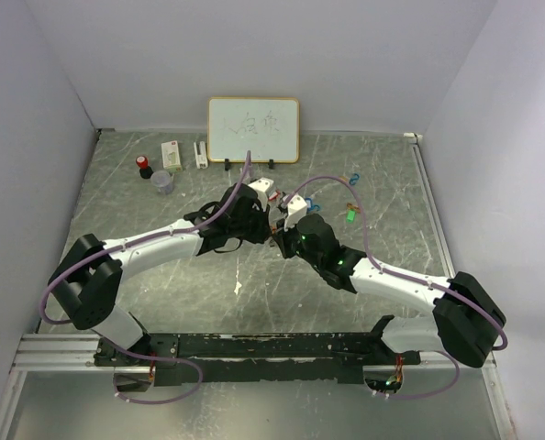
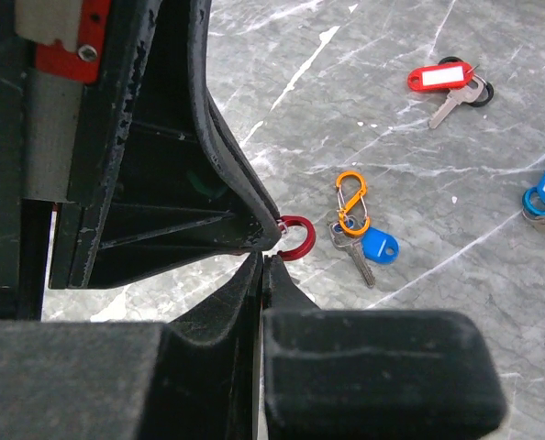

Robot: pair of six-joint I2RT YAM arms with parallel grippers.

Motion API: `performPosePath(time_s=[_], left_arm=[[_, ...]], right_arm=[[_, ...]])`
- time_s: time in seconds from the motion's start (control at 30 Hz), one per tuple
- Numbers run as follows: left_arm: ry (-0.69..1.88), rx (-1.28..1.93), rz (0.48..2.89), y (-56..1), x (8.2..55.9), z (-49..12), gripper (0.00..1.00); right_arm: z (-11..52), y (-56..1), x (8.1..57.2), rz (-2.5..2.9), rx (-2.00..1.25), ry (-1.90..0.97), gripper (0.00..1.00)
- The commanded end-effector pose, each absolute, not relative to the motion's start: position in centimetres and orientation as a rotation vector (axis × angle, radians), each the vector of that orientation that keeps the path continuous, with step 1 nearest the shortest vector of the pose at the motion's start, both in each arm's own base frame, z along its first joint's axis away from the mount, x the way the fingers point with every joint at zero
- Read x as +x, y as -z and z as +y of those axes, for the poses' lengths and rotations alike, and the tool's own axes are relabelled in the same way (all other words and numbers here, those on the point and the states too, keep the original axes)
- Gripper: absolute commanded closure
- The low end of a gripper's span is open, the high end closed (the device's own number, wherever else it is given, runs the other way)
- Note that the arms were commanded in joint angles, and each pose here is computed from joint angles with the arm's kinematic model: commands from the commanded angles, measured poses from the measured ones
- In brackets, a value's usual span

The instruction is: Put the keys on the keyring

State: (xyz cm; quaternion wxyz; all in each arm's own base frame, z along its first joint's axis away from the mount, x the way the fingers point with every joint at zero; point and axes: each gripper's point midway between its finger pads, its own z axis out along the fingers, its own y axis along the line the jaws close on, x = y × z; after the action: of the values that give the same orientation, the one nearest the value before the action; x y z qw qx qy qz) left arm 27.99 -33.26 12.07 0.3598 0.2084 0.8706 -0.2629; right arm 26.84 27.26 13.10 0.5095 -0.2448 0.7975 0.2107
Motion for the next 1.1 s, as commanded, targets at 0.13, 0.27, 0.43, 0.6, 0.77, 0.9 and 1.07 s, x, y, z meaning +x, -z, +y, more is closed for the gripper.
performPosePath(time_s=[0.13, 0.27, 0.43, 0.6, 0.77, 0.9, 1.07], left_arm=[[0.72, 0.574, 2.216, -13.2, 27.9, -34.6, 0.93], [0.72, 0.591, 2.224, -12.9, 27.5, -34.7, 0.93], [0.723, 0.598, 2.227, -12.8, 27.3, -34.6, 0.93], [0.714, 0.592, 2.222, -13.0, 27.3, -34.4, 0.93], [0.72, 0.596, 2.21, -13.5, 27.3, -34.4, 0.93], [0.727, 0.598, 2.207, -13.7, 27.2, -34.4, 0.93], [0.744, 0.607, 2.197, -14.1, 26.9, -34.5, 0.93]], right_arm=[[27.4, -14.3, 26.8, 1.87, -0.59, -0.518, 1.0], [27.3, -14.4, 26.9, 1.868, -0.587, -0.507, 1.0], [27.0, -14.2, 27.1, 1.873, -0.585, -0.486, 1.0], [26.9, -14.0, 27.2, 1.88, -0.588, -0.473, 1.0], [26.6, -13.8, 27.3, 1.887, -0.584, -0.456, 1.0], [26.4, -13.8, 27.3, 1.89, -0.578, -0.442, 1.0], [26.1, -13.5, 27.5, 1.894, -0.574, -0.42, 1.0]])
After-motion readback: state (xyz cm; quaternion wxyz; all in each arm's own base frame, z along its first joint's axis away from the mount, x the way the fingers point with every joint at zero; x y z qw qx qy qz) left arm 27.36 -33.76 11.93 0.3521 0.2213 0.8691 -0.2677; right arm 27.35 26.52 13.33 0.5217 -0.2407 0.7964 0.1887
